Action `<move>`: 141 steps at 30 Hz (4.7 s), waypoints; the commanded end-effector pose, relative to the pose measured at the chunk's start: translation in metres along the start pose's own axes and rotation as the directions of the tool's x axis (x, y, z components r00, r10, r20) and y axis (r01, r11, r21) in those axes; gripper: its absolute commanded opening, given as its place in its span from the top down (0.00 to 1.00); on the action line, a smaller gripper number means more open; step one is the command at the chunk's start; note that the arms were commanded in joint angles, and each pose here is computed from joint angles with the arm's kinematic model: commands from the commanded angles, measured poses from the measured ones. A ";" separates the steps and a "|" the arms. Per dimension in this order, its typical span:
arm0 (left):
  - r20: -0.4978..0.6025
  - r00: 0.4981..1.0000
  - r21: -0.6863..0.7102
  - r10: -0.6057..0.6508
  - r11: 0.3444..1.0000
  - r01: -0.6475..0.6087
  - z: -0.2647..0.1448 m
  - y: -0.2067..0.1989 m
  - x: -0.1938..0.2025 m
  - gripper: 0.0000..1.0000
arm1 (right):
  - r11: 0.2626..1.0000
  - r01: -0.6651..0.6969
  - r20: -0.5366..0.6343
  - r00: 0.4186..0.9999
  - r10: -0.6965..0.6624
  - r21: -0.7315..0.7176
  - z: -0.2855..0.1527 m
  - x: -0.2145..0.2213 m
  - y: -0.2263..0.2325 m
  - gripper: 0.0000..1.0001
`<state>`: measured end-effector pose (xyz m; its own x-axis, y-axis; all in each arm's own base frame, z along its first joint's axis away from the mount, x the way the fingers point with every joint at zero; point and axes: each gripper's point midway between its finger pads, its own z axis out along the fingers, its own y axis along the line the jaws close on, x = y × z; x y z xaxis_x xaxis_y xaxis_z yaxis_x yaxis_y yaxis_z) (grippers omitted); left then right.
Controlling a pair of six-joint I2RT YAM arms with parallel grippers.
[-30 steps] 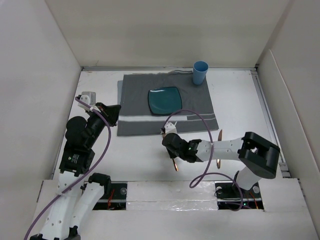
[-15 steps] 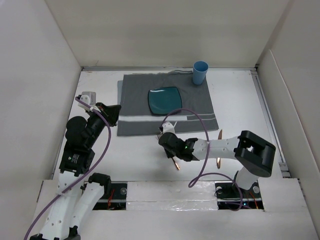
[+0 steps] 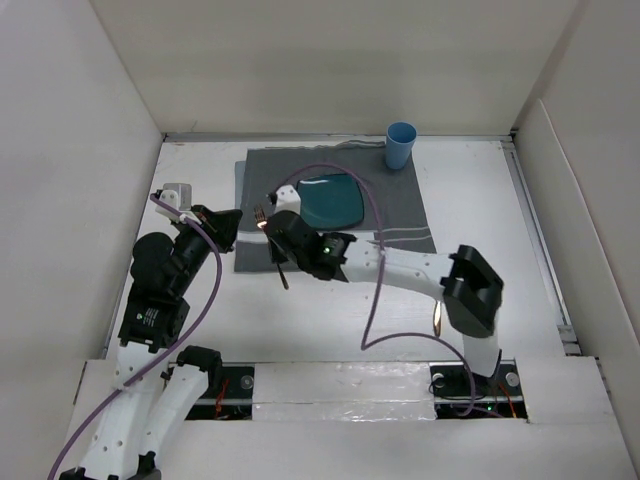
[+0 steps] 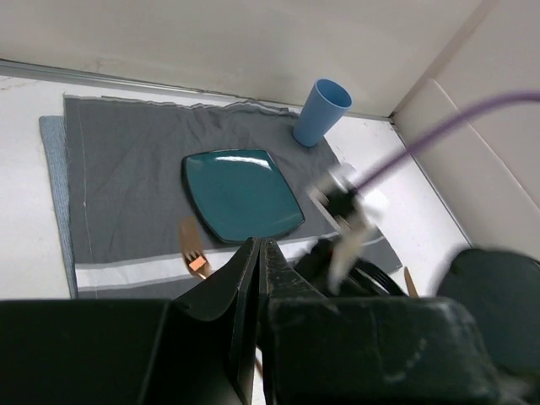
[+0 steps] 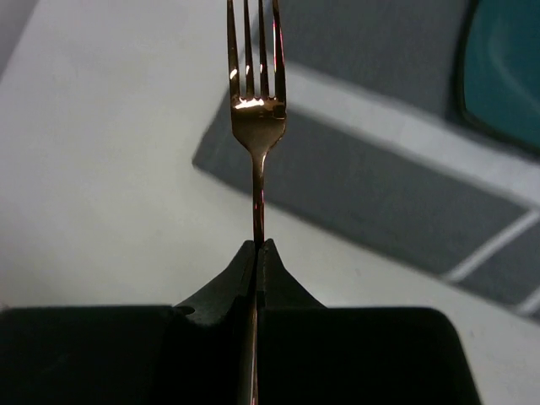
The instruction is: Set the dinner table for one person
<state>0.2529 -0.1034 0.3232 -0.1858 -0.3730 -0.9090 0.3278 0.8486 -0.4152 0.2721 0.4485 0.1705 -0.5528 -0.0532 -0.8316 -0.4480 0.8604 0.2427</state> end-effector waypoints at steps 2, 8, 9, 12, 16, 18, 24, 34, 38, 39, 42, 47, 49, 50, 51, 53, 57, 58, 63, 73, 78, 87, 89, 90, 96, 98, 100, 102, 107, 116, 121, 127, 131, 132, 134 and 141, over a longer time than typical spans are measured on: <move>0.070 0.998 0.030 0.001 1.000 -0.003 -0.002 -0.011 -0.024 1.00 | 0.990 -0.116 0.059 0.992 0.112 0.076 0.057 -0.039 -0.010 1.00; 0.078 0.997 0.033 -0.001 0.999 -0.002 -0.005 -0.012 -0.025 1.00 | 0.967 -0.242 0.054 0.970 0.238 0.086 0.118 -0.057 -0.015 1.00; 0.076 0.997 0.032 -0.001 0.999 -0.001 -0.004 -0.011 -0.025 1.00 | 0.958 -0.257 0.048 0.966 0.253 0.124 0.123 -0.057 -0.027 1.00; 0.067 0.998 0.051 -0.001 0.999 -0.003 -0.005 -0.015 -0.024 1.00 | 0.943 -0.292 0.034 0.956 0.291 0.157 0.148 -0.056 -0.044 1.00; 0.061 0.998 0.055 -0.003 0.998 -0.001 -0.003 -0.016 -0.024 1.00 | 0.935 -0.317 0.028 0.948 0.317 0.160 0.166 -0.057 -0.054 1.00; 0.057 0.998 0.064 -0.002 0.998 -0.001 -0.004 -0.017 -0.023 1.00 | 0.930 -0.330 0.032 0.944 0.329 0.161 0.176 -0.058 -0.058 1.00; 0.056 0.998 0.059 0.002 0.998 -0.005 -0.004 -0.017 -0.023 1.00 | 0.922 -0.360 -0.002 0.931 0.364 0.139 0.199 -0.055 -0.077 1.00; 0.047 0.999 0.054 0.002 0.999 -0.004 -0.001 -0.015 -0.021 1.00 | 0.917 -0.384 0.050 0.923 0.381 0.109 0.211 -0.081 -0.093 1.00; 0.047 0.999 0.057 0.004 0.998 -0.006 -0.001 -0.016 -0.022 1.00 | 0.917 -0.390 0.040 0.921 0.388 0.091 0.217 -0.081 -0.096 1.00; 0.046 0.999 0.053 0.003 0.999 -0.005 -0.001 -0.015 -0.022 1.00 | 0.915 -0.392 0.037 0.920 0.390 0.102 0.221 -0.078 -0.104 1.00; 0.041 0.999 0.054 0.005 0.999 -0.008 0.000 -0.015 -0.021 1.00 | 0.915 -0.393 0.020 0.919 0.393 0.095 0.226 -0.071 -0.103 1.00; 0.038 0.999 0.053 0.005 0.999 -0.007 0.001 -0.015 -0.021 1.00 | 0.917 -0.391 0.004 0.920 0.392 0.083 0.233 -0.061 -0.101 1.00; 0.041 0.999 0.056 0.006 0.998 -0.008 -0.001 -0.016 -0.021 1.00 | 0.920 -0.384 0.000 0.923 0.385 0.075 0.233 -0.062 -0.100 1.00; 0.045 0.999 0.052 0.006 0.999 -0.008 -0.001 -0.015 -0.022 1.00 | 0.921 -0.382 0.003 0.924 0.383 0.076 0.233 -0.063 -0.100 1.00; 0.043 0.999 0.052 0.007 0.999 -0.009 0.000 -0.015 -0.022 1.00 | 0.924 -0.375 0.002 0.927 0.376 0.080 0.233 -0.062 -0.102 0.97; 0.039 0.999 0.053 0.007 0.999 -0.009 0.000 -0.015 -0.021 1.00 | 0.925 -0.372 0.005 0.928 0.372 0.075 0.230 -0.065 -0.100 0.90; 0.043 0.999 0.053 0.006 0.999 -0.008 -0.001 -0.015 -0.021 0.99 | 0.935 -0.350 0.043 0.936 0.348 0.054 0.216 -0.088 -0.097 0.70; 0.044 0.999 0.054 0.006 0.999 -0.008 -0.001 -0.016 -0.022 1.00 | 0.936 -0.349 0.053 0.937 0.347 0.049 0.212 -0.094 -0.096 0.67; 0.044 0.999 0.057 0.003 0.998 -0.006 -0.001 -0.016 -0.021 0.98 | 0.954 -0.300 0.157 0.941 0.299 -0.017 0.161 -0.155 -0.078 0.51; 0.051 0.999 0.052 0.001 0.999 -0.003 -0.004 -0.016 -0.022 0.97 | 0.988 -0.143 0.321 0.939 0.119 0.050 0.000 -0.184 -0.098 1.00; 0.054 0.999 0.086 -0.004 0.996 -0.001 -0.005 -0.023 -0.025 0.97 | 0.968 -0.169 0.241 0.963 0.122 0.187 -0.096 -0.094 -0.161 1.00; 0.061 0.998 0.190 -0.017 0.982 0.006 -0.009 -0.047 -0.038 0.96 | 0.834 -0.398 0.036 0.908 0.417 0.383 -0.216 0.101 -0.248 0.87; 0.057 0.998 0.195 -0.016 0.981 0.004 -0.010 -0.048 -0.038 0.94 | 0.806 -0.453 0.063 0.882 0.466 0.380 -0.230 0.105 -0.253 0.61; 0.058 0.998 0.202 -0.013 0.979 0.001 -0.011 -0.050 -0.038 0.94 | 0.797 -0.470 0.063 0.872 0.485 0.378 -0.232 0.106 -0.254 0.51; 0.101 0.995 0.247 -0.014 0.969 -0.011 -0.025 -0.062 -0.049 0.92 | 0.711 -0.410 -0.037 0.853 0.521 0.571 -0.222 0.119 -0.278 0.37; 0.112 0.994 0.262 -0.014 0.965 -0.016 -0.029 -0.065 -0.051 0.91 | 0.687 -0.375 -0.099 0.833 0.544 0.623 -0.218 0.126 -0.285 0.36; 0.130 0.991 0.277 -0.013 0.961 -0.024 -0.036 -0.069 -0.053 0.90 | 0.654 -0.330 -0.159 0.805 0.571 0.680 -0.211 0.138 -0.288 0.37; 0.153 0.988 0.288 -0.010 0.957 -0.035 -0.044 -0.072 -0.057 0.90 | 0.600 -0.342 -0.136 0.781 0.610 0.723 -0.205 0.141 -0.299 0.40; 0.179 0.984 0.307 0.000 0.950 -0.055 -0.059 -0.082 -0.062 0.90 | 0.497 -0.388 -0.060 0.739 0.671 0.776 -0.194 0.144 -0.323 0.37; 0.214 0.977 0.273 0.015 0.959 -0.075 -0.073 -0.080 -0.069 0.90 | 0.489 -0.400 -0.096 0.691 0.717 0.775 -0.178 0.163 -0.362 0.37; 0.215 0.977 0.272 0.017 0.959 -0.076 -0.073 -0.080 -0.068 0.90 | 0.549 -0.350 -0.180 0.698 0.693 0.759 -0.170 0.169 -0.359 0.42; 0.212 0.977 0.264 0.019 0.961 -0.076 -0.072 -0.078 -0.066 0.90 | 0.590 -0.320 -0.255 0.679 0.689 0.742 -0.164 0.173 -0.355 0.49; 0.220 0.975 0.248 0.022 0.966 -0.078 -0.073 -0.074 -0.067 0.89 | 0.625 -0.302 -0.318 0.658 0.683 0.720 -0.160 0.177 -0.345 0.55; 0.218 0.976 0.247 0.022 0.966 -0.077 -0.072 -0.074 -0.066 0.89 | 0.629 -0.303 -0.325 0.652 0.685 0.716 -0.160 0.178 -0.343 0.59; 0.222 0.975 0.237 0.024 0.968 -0.078 -0.073 -0.072 -0.067 0.89 | 0.646 -0.307 -0.343 0.648 0.680 0.699 -0.160 0.180 -0.334 0.61; 0.224 0.974 0.231 0.026 0.970 -0.079 -0.074 -0.071 -0.067 0.89 | 0.625 -0.403 -0.263 0.658 0.706 0.669 -0.163 0.173 -0.311 0.72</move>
<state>0.1805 -0.1142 0.3973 -0.0264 -0.4168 -0.9086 0.5276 0.7662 -0.3668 0.2032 0.0779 0.0240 -0.8909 0.3893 -0.2339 0.3812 0.9210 0.0810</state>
